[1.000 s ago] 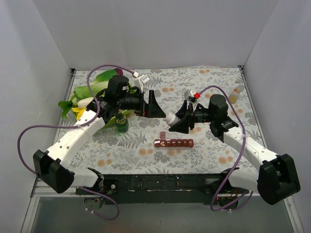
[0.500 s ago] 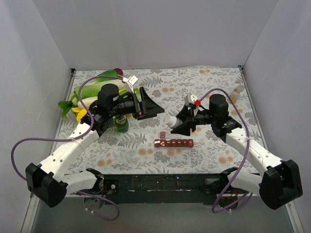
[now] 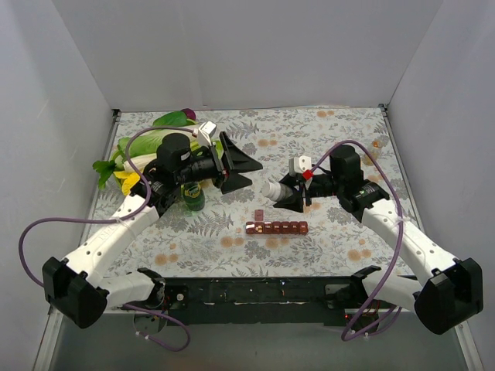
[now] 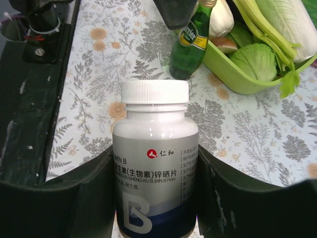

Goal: Sort the pills into containers

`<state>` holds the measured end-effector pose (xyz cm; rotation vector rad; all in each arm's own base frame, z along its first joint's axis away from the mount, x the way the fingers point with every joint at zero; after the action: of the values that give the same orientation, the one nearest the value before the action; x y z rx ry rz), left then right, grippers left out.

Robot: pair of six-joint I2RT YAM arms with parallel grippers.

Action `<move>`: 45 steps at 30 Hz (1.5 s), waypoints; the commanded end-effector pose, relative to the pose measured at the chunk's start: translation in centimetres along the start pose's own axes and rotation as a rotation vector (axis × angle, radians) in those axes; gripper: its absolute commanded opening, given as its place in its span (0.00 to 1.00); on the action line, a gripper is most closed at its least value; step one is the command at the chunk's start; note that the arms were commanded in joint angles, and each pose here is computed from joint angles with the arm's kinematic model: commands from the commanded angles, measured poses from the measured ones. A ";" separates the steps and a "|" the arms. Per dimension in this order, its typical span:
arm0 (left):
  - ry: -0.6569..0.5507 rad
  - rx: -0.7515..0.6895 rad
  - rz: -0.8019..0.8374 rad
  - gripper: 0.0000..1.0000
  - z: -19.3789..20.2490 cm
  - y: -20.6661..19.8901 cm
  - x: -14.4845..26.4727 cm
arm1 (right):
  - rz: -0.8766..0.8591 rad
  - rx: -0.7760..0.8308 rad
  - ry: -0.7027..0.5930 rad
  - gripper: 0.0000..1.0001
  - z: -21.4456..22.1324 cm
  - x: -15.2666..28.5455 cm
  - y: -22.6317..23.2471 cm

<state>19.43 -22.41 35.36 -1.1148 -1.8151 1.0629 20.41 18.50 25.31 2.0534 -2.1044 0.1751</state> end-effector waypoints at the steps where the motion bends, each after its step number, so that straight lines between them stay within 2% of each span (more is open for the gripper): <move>1: -0.016 0.057 -0.027 0.95 -0.8 0.3 -0.7 | 0.066 0.159 0.022 0.03 -2.4 0.4 -0.5; 6: -0.010 0.049 -0.093 0.90 -1.5 1.0 -1.7 | 0.083 0.180 0.027 0.03 -2.8 0.3 -0.5; 14: 0.057 0.036 -0.177 0.73 -0.1 2.9 -3.4 | 0.090 0.173 0.029 0.03 -2.7 0.3 -0.5; 24: 0.102 0.015 -0.181 0.67 0.8 2.6 -4.1 | 0.117 0.147 0.034 0.03 -2.4 0.2 -0.9; 30: 0.121 0.015 -0.176 0.58 1.1 2.7 -4.3 | 0.119 0.142 0.032 0.03 -2.3 0.1 -0.9; 38: 0.163 0.016 -0.141 0.34 1.6 2.9 -4.8 | 0.117 0.123 0.031 0.03 -2.0 0.0 -0.9; 45: 0.214 -0.057 -0.102 0.23 2.1 3.2 -4.8 | 0.075 0.059 0.004 0.03 -1.6 -0.4 -0.4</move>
<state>20.96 -26.23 30.30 -0.9753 -1.7421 0.8735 21.02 18.48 25.39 1.9135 -2.1793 0.3123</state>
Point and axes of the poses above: each gripper's point midway between its finger pads, its own x axis back along the fingers, its own y axis along the line the jaws close on, z = x × y, the point moved 8 cm from there along x, back along the fingers, and after that the axes turned 10 degrees about -x, right-handed, at the moved point
